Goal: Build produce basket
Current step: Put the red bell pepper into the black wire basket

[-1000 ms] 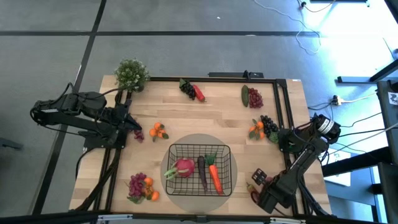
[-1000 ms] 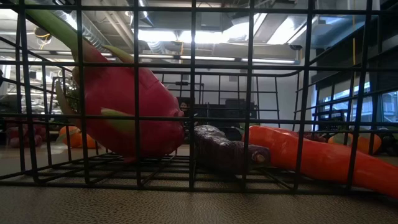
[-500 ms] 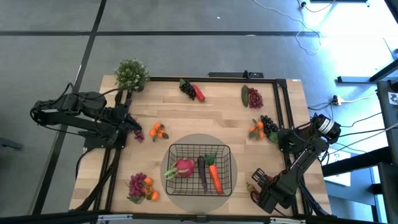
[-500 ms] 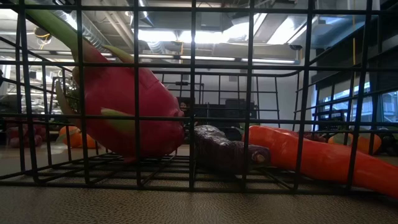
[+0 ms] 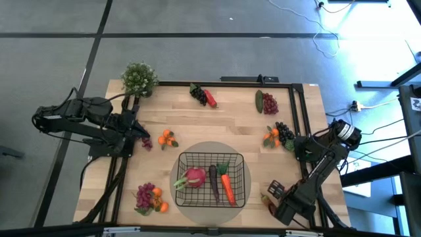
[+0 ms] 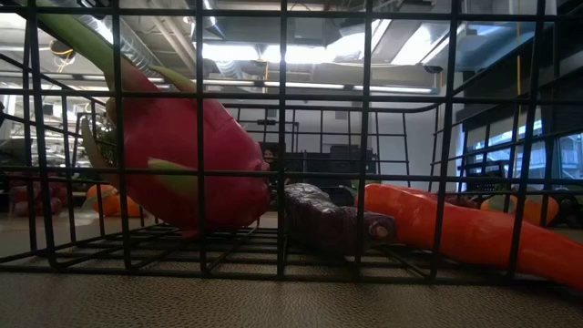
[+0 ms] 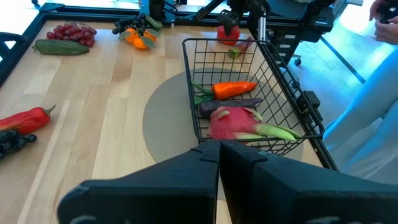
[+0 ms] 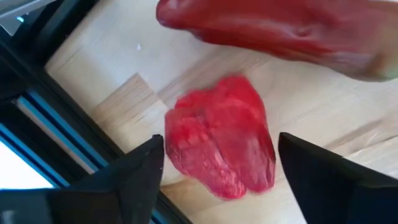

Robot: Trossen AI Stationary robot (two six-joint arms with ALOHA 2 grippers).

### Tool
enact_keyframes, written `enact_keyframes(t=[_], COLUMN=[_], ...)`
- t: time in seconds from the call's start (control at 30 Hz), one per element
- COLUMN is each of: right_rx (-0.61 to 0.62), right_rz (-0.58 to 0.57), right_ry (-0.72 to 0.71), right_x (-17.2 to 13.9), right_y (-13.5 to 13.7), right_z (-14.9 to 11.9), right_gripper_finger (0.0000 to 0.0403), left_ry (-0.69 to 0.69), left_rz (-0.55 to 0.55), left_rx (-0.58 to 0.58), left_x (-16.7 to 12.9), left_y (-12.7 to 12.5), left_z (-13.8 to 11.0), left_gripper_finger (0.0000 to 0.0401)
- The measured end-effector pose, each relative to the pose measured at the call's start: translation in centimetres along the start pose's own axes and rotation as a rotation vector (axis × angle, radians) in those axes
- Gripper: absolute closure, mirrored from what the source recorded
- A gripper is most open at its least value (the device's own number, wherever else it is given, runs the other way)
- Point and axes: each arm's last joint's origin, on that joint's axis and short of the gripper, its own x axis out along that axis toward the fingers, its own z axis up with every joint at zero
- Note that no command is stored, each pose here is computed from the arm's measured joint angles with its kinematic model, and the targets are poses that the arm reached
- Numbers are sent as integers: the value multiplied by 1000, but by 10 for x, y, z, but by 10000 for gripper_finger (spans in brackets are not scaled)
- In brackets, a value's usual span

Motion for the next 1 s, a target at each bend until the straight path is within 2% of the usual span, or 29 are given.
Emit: enact_keyframes(t=[0.2, 0.37, 0.57, 1.0], right_rx=[-53, -208, -277, -285], right_rz=[12, 87, 39, 18], right_ry=[31, 59, 51, -14], right_x=[-1, -1, 1, 11], right_y=[0, 2, 1, -2], right_z=[-3, -7, -6, -12], right_gripper_finger=[50, 27, 23, 22], left_ry=[0, 0, 0, 0], left_rz=[0, 0, 0, 0], left_rx=[0, 0, 0, 0], left_x=[0, 0, 0, 0], left_y=[0, 0, 0, 0], left_z=[0, 0, 0, 0], left_gripper_finger=[401, 401, 401, 401])
